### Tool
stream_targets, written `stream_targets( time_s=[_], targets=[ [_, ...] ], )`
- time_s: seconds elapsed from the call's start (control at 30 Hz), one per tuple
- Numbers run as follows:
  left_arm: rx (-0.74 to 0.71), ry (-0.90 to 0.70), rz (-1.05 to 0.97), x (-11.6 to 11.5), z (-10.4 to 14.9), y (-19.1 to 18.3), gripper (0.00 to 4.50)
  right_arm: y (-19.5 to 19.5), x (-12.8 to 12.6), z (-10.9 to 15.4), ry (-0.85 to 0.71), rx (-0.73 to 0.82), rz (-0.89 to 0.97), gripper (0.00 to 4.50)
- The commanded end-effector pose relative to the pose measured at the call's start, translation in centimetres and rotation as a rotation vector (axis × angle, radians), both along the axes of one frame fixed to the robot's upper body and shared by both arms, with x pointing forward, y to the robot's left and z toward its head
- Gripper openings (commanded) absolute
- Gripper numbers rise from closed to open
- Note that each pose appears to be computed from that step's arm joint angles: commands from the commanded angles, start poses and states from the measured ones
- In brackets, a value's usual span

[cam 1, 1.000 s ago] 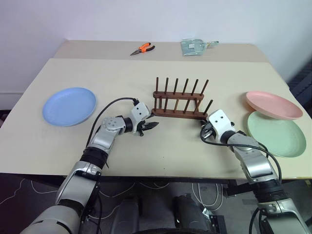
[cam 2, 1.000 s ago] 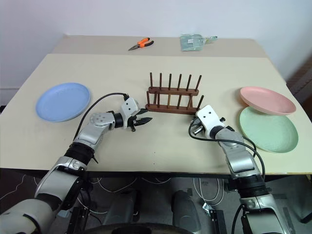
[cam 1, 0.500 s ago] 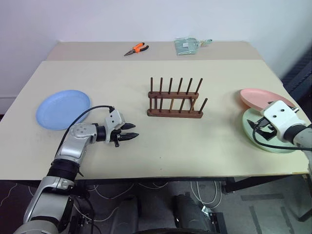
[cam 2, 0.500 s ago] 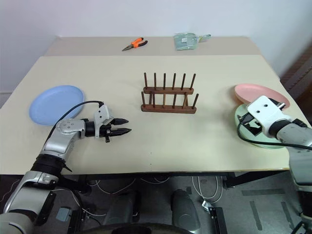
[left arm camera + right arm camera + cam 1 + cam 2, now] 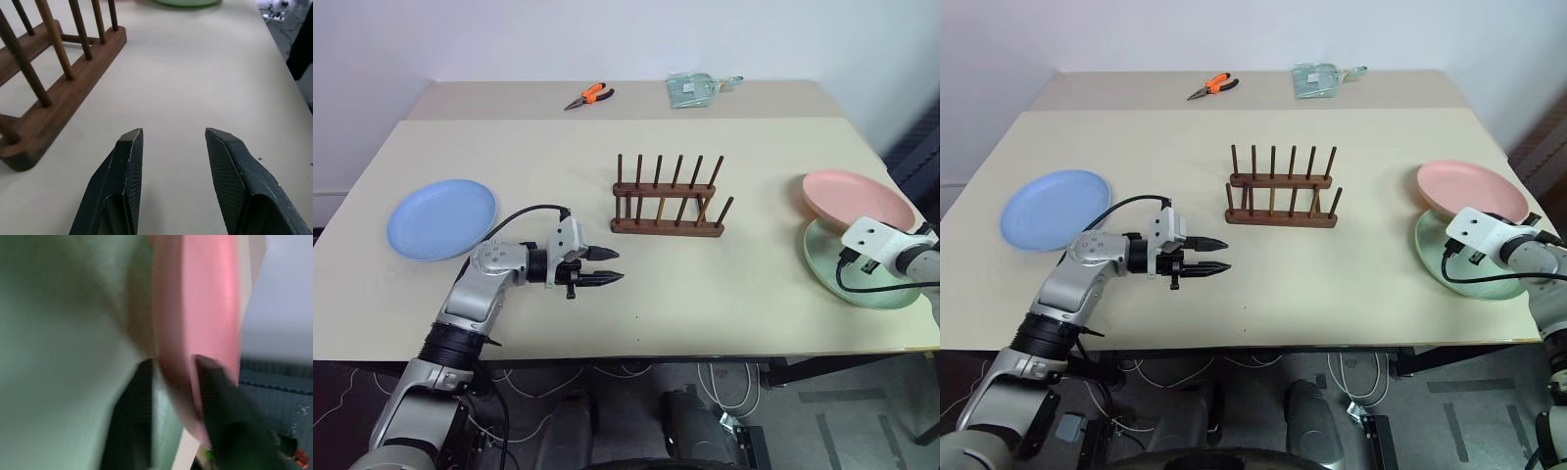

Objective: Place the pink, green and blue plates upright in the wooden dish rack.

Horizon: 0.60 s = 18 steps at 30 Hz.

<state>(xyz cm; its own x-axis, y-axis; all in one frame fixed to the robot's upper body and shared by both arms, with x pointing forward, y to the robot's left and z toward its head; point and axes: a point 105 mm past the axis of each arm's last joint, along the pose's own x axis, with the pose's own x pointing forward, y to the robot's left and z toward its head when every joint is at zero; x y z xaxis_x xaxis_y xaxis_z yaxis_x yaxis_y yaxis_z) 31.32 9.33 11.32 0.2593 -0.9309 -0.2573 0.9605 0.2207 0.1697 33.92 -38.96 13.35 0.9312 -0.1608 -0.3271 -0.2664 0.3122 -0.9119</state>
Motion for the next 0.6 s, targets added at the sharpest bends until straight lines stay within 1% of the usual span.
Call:
stream_targets(
  time_s=[0.03, 0.1, 0.17, 0.2, 0.23, 0.27, 0.3, 0.33, 0.37, 0.4, 0.43, 0.47, 0.6],
  targets=[
    [-0.033, -0.046, 0.041, 0.5, 1.2, 0.4, 2.04, 1.4, 0.5, 4.5, -0.178, -0.107, 0.079, 0.06],
    [-0.033, -0.051, 0.069, 0.8, 1.2, 0.9, 2.04, 3.1, 0.6, 6.5, -0.252, -0.127, 0.136, 0.06],
    [-0.029, -0.069, 0.096, 1.3, 1.3, 1.4, 2.04, 5.7, 0.5, 9.0, -0.357, -0.046, 0.203, 0.06],
    [-0.031, -0.074, 0.109, 1.5, 1.4, 1.7, 2.04, 7.9, 0.4, 10.5, -0.418, 0.098, 0.263, 0.06],
    [-0.034, -0.076, 0.117, 1.7, 1.4, 1.8, 2.04, 9.4, 0.1, 11.4, -0.45, 0.201, 0.309, 0.06],
    [-0.038, -0.076, 0.124, 1.8, 1.6, 2.0, 2.04, 11.9, -0.4, 12.7, -0.484, 0.418, 0.387, 0.06],
    [-0.041, -0.076, 0.127, 1.9, 1.7, 2.2, 2.04, 13.6, -1.0, 13.5, -0.488, 0.563, 0.448, 0.06],
    [-0.044, -0.075, 0.132, 2.1, 1.8, 2.3, 2.04, 16.3, -2.0, 14.6, -0.47, 0.803, 0.555, 0.06],
    [-0.046, -0.076, 0.135, 2.3, 1.9, 2.4, 2.04, 18.5, -3.1, 15.5, -0.43, 1.002, 0.656, 0.06],
    [-0.046, -0.077, 0.136, 2.4, 1.9, 2.4, 2.04, 19.9, -4.0, 16.0, -0.381, 1.144, 0.723, 0.06],
    [-0.047, -0.078, 0.134, 2.5, 2.0, 2.4, 2.04, 21.2, -4.9, 16.3, -0.323, 1.236, 0.79, 0.06],
    [-0.047, -0.08, 0.132, 2.5, 2.0, 2.3, 2.04, 21.7, -5.3, 16.4, -0.283, 1.289, 0.815, 0.06],
    [-0.049, -0.083, 0.128, 2.6, 2.0, 2.2, 2.04, 22.3, -5.6, 16.4, -0.206, 1.399, 0.822, 0.06]
  ],
)
